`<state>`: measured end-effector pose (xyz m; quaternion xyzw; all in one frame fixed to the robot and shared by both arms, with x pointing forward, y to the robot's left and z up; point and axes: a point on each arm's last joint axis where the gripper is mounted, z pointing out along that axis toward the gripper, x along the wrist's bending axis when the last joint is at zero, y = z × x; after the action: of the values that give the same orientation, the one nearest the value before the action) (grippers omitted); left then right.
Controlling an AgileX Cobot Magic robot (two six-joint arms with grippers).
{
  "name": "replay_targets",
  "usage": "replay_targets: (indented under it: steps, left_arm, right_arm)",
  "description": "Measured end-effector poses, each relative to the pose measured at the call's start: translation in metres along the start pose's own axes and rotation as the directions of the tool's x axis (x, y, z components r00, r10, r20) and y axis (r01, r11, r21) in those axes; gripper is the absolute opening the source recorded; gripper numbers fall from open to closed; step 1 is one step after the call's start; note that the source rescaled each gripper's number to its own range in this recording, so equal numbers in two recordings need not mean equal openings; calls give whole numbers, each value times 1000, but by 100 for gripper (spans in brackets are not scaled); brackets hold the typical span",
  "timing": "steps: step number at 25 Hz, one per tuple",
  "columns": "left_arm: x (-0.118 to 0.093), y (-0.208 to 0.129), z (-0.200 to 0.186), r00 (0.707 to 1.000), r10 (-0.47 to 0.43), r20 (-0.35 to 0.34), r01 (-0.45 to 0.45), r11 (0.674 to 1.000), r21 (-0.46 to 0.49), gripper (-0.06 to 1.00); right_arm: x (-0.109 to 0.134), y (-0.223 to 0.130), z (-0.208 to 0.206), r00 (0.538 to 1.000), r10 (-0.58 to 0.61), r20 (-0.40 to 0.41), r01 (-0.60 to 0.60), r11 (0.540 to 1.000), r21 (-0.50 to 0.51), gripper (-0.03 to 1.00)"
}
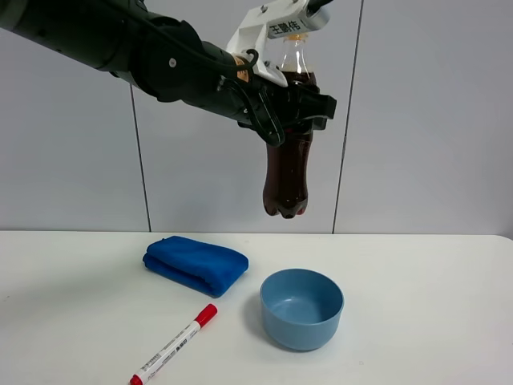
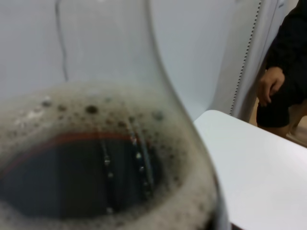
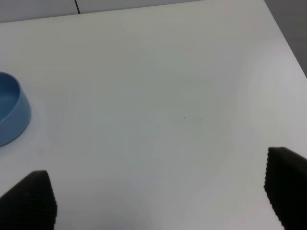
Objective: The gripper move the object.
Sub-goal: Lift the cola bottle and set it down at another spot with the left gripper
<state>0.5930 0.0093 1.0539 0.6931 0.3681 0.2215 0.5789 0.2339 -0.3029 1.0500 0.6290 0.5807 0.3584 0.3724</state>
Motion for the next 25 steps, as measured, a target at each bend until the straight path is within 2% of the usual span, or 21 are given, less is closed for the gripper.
replay_targets:
  steps: [11,25]
  left_arm:
    - [2,-29,31,995,-95,41,97,994,-50,0]
    - [27,-61,61,994,-103,46,107,988,-111,0]
  right_arm:
    - [0,0,0,1000,0,0,0,1000,0,100]
    - [0,0,0,1000,0,0,0,1000,0,100]
